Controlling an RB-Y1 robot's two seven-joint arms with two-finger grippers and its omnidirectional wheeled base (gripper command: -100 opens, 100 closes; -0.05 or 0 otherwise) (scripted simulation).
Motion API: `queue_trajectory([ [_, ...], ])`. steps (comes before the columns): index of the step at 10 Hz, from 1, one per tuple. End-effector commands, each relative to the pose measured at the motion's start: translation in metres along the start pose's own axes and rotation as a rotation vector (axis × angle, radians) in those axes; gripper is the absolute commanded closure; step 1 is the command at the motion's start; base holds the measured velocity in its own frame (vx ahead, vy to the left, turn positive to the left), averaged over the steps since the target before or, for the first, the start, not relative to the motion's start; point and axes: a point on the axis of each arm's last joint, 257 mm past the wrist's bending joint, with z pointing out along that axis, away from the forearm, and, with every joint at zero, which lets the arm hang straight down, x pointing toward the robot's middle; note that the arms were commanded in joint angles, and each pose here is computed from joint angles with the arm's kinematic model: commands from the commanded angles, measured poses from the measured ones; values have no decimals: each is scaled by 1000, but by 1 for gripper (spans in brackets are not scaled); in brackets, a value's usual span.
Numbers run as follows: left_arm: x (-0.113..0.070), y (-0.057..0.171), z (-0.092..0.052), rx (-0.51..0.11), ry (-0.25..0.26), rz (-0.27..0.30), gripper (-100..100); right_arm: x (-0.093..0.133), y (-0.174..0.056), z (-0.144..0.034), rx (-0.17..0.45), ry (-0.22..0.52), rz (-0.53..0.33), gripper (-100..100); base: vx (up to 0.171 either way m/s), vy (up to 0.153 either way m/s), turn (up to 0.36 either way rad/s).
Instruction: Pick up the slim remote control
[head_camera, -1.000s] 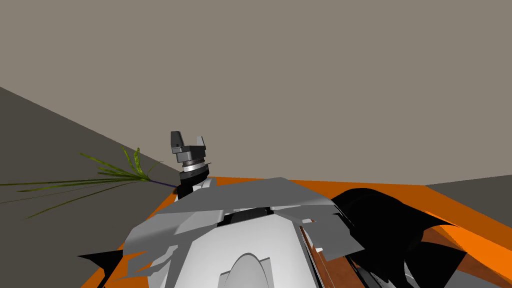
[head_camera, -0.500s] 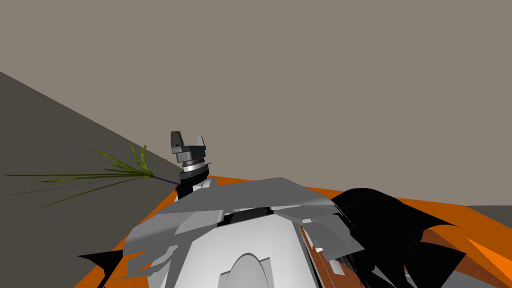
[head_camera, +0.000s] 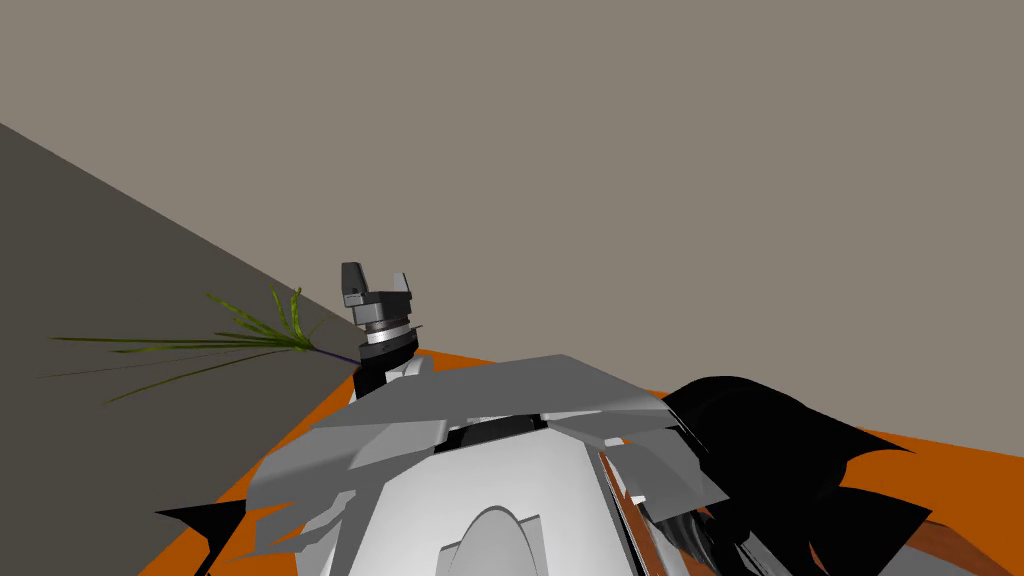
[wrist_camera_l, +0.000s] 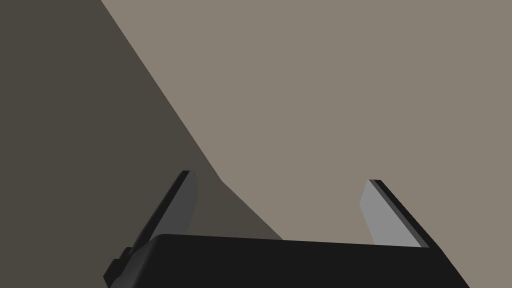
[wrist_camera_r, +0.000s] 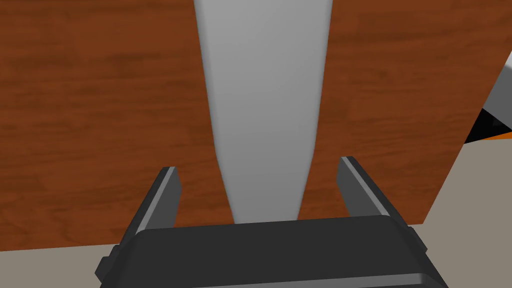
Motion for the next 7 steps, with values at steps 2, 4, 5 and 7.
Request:
queue_trajectory([
  [2,0,0,0,0,0,0,0,-1,17,16,-1,-4,12,-100,-14,-11,27],
  [4,0,0,0,0,0,0,0,-1,22,20,-3,-5,14,-100,-4,4,13],
  [5,0,0,0,0,0,0,0,-2,22,21,-2,-5,14,100,0,0,0],
  [7,0,0,0,0,0,0,0,-2,21,20,0,-5,14,100,0,0,0],
])
